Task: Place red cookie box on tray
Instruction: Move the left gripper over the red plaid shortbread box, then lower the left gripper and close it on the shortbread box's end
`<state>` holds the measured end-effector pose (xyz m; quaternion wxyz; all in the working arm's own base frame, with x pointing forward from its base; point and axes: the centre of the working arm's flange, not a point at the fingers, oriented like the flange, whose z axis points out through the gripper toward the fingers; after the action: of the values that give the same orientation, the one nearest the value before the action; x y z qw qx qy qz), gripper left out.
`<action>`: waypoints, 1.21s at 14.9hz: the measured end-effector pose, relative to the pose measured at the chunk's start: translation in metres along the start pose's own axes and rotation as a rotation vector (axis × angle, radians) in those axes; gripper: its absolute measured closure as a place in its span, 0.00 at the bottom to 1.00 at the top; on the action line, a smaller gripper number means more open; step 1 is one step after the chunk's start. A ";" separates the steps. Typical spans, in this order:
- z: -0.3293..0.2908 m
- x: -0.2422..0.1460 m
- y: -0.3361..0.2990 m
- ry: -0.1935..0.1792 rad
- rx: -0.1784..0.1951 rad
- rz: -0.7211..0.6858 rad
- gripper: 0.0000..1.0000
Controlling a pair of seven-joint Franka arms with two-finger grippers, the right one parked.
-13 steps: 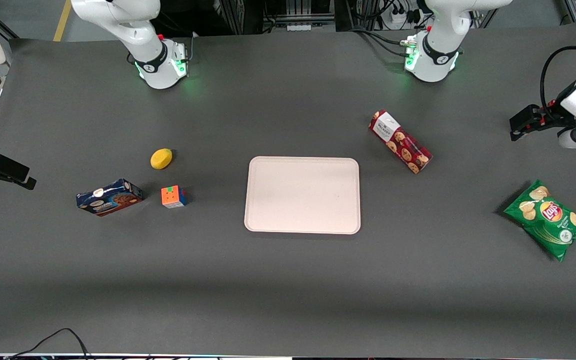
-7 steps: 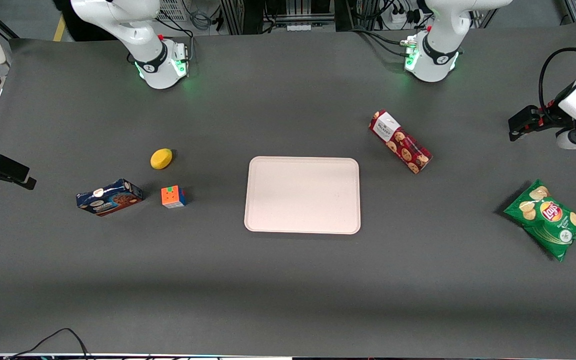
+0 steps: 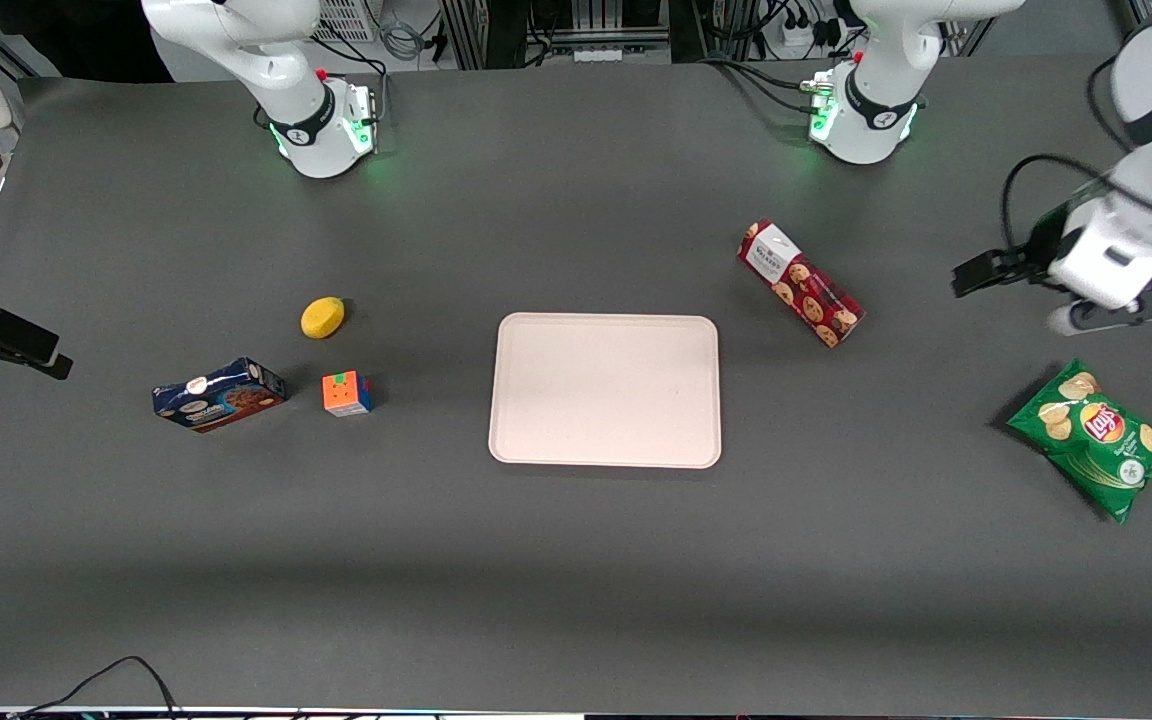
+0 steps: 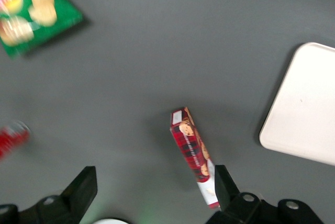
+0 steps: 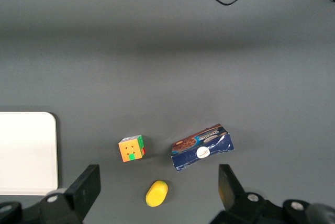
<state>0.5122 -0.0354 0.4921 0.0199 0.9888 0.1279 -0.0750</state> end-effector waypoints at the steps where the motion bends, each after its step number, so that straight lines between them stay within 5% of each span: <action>1: 0.020 -0.004 0.010 -0.016 -0.006 -0.083 0.00; 4: 0.075 -0.030 0.062 -0.030 0.006 -0.227 0.00; 10: 0.186 -0.129 0.151 -0.003 0.100 -0.300 0.00; 13: 0.237 -0.168 0.152 0.028 0.120 -0.283 0.00; 18: 0.274 -0.179 0.119 0.053 0.116 -0.301 0.00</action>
<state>0.3320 -0.2114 0.2510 -0.0520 0.9595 0.2704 -0.0585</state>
